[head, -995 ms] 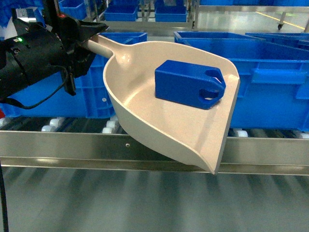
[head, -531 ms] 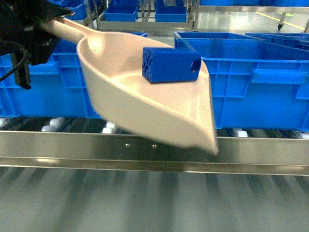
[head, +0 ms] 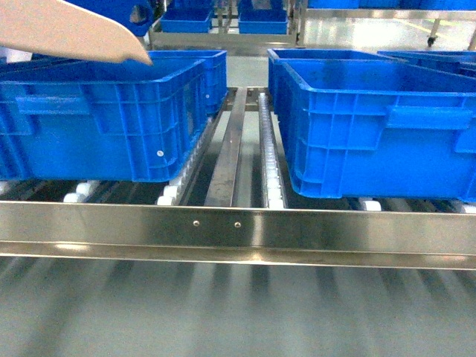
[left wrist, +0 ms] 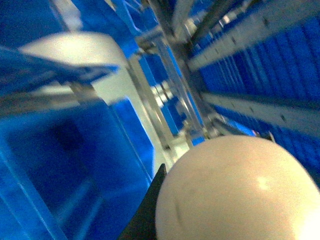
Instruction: Place part in tray to right shelf
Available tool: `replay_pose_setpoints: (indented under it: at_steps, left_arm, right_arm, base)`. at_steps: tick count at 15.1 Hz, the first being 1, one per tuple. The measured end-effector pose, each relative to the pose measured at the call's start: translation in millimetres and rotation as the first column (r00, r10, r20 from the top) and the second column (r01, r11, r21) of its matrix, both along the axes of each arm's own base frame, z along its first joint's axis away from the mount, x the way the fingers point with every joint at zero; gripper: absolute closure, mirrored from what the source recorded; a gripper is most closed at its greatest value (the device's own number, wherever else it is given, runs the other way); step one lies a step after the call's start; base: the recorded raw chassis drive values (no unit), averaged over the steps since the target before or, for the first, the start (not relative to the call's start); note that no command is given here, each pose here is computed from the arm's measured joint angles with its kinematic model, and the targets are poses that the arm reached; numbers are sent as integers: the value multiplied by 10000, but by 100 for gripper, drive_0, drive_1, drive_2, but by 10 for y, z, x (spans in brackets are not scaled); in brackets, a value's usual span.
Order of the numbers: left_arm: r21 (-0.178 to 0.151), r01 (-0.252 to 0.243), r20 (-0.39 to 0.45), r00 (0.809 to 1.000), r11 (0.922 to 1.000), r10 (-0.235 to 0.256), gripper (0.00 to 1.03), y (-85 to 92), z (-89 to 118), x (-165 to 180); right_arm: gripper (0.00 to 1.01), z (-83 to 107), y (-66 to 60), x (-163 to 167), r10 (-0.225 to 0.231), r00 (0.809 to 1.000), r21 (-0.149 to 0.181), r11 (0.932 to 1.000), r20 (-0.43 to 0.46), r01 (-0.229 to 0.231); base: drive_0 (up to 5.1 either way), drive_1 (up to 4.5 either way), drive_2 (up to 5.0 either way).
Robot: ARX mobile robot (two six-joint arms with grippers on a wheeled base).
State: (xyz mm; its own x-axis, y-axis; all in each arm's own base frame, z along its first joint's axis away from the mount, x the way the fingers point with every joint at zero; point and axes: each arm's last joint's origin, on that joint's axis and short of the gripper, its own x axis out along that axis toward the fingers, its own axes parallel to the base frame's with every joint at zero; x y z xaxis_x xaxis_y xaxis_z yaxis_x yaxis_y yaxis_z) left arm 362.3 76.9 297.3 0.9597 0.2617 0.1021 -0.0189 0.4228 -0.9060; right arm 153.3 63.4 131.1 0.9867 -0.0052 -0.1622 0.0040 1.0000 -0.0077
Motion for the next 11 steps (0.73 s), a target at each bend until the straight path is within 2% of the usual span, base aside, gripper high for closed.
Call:
replay_pose_setpoints:
  at_steps: [1,2,4,5,6,7,8,9,10,11]
  left_arm:
    - [-30,-1301,-424,9906,9915,1299,89,74,36,194]
    - [201,-2176,-667,9736,9758,2185,89,46,111,417]
    - [1009,-3090,-1010,9425,9457,3187,89,-23,239,839]
    - [1643,-3549,-927,9234,9204,3726,89,-10,311,1004]
    - [2105,-3882,-785,9081,8972,4113,89,75,397,1080]
    - [2318,-4090,-685,8982,8826,4342,89,139,452,1076]
    - [2600,-4312,-450,8884,8640,4569,89,186,508,1025]
    - [2701,-4156,-494,8949,8685,4435,89,185,516,936]
    - [2637,-3724,-398,9175,8898,3958,89,130,493,814]
    - [2466,-3010,-234,9484,9212,3162,89,26,451,657]
  right_arm:
    - [3,0,-1,0,-11,10000,-1,10000,1,11]
    - [3,0,0,0,4,10000,-1,10000,-4,-4]
    - [3,0,-1,0,-4,10000,2,10000,3,4]
    - [3,0,-1,0,-4,10000,0,10000,0,4]
    - [3,-1,0,-1,4,10000,-1,10000,-4,-4]
    - [3,0,0,0,4,10000,1,10000,0,-4]
    - [3,-1,0,-1,4,10000,-1,10000,-4,-4]
    - [3,0,0,0,4,10000,-1,10000,-4,-4]
    - [3,0,0,0,4,10000,1,10000,0,-4]
    - [3,0,0,0,4,10000,1,10000,0,-4]
  base:
    - [11,392,-371]
    - [11,392,-371]
    - [11,392,-371]
    - [0,0,0]
    - [0,0,0]
    - [0,0,0]
    - [0,0,0]
    - [0,0,0]
    - [0,0,0]
    - [0,0,0]
